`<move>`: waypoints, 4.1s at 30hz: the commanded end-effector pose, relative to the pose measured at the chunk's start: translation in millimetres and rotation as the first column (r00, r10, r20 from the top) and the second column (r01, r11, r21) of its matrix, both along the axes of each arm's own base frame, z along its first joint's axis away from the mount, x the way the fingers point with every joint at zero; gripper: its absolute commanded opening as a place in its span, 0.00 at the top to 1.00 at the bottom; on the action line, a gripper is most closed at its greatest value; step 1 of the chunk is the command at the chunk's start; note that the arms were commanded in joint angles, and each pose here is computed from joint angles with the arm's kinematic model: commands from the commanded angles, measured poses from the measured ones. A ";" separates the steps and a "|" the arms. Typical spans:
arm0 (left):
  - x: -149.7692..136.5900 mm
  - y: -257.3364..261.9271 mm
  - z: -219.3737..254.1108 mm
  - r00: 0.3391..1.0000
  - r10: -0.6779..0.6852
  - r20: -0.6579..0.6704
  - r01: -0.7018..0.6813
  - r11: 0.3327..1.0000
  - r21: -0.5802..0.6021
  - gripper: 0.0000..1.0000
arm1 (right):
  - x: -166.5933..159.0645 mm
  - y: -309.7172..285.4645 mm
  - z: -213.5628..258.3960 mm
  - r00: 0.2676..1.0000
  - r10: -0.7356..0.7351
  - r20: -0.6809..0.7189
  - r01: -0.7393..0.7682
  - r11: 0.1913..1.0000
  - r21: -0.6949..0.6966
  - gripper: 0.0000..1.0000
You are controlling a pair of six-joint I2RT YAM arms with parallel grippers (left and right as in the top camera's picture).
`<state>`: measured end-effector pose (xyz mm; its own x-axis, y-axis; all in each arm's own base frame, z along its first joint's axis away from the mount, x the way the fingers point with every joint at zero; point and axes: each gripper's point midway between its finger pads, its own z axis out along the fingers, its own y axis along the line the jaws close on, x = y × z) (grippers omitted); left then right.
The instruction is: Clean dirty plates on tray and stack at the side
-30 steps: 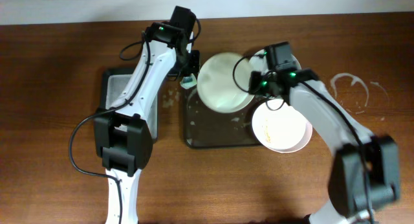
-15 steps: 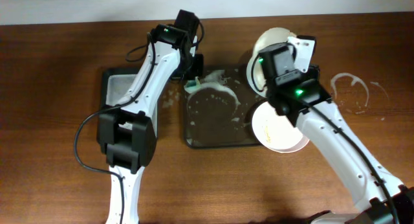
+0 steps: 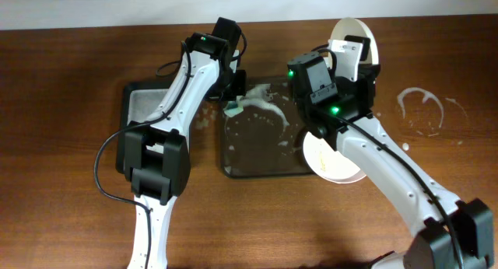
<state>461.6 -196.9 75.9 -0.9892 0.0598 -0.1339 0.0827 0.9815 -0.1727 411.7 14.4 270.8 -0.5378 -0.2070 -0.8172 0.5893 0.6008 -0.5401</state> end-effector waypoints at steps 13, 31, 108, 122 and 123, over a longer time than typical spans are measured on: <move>-3.1 -16.1 5.2 1.000 -0.021 -0.009 0.020 0.998 -0.060 1.00 | 10.0 12.1 6.4 0.999 -0.037 -0.037 0.031 0.988 -0.152 0.96; -11.1 -12.1 3.6 0.999 -0.020 -0.043 0.018 0.999 -0.046 1.00 | -17.7 51.1 2.6 0.960 0.207 -0.191 -0.220 0.974 -0.052 0.96; -14.1 -8.0 2.4 0.998 -0.016 -0.054 0.015 1.000 -0.022 1.00 | -80.0 -301.9 -166.6 0.930 -0.335 -0.149 0.255 0.299 0.920 0.96; -13.5 -8.5 2.6 0.999 -0.017 -0.051 0.015 1.000 -0.024 1.00 | -69.3 -313.1 -204.6 0.926 -0.334 -0.176 0.278 0.289 0.916 0.96; -13.5 -8.3 2.5 0.999 -0.016 -0.052 0.015 1.000 -0.024 1.00 | -67.8 -311.4 -204.4 0.929 -0.328 -0.172 0.271 0.285 0.919 0.95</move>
<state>444.0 -203.8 74.9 -0.9949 0.0749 -0.0680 0.0871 0.9763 -0.1981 339.0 -296.1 64.4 -0.3553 0.8519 -0.3846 0.8523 0.4642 0.2408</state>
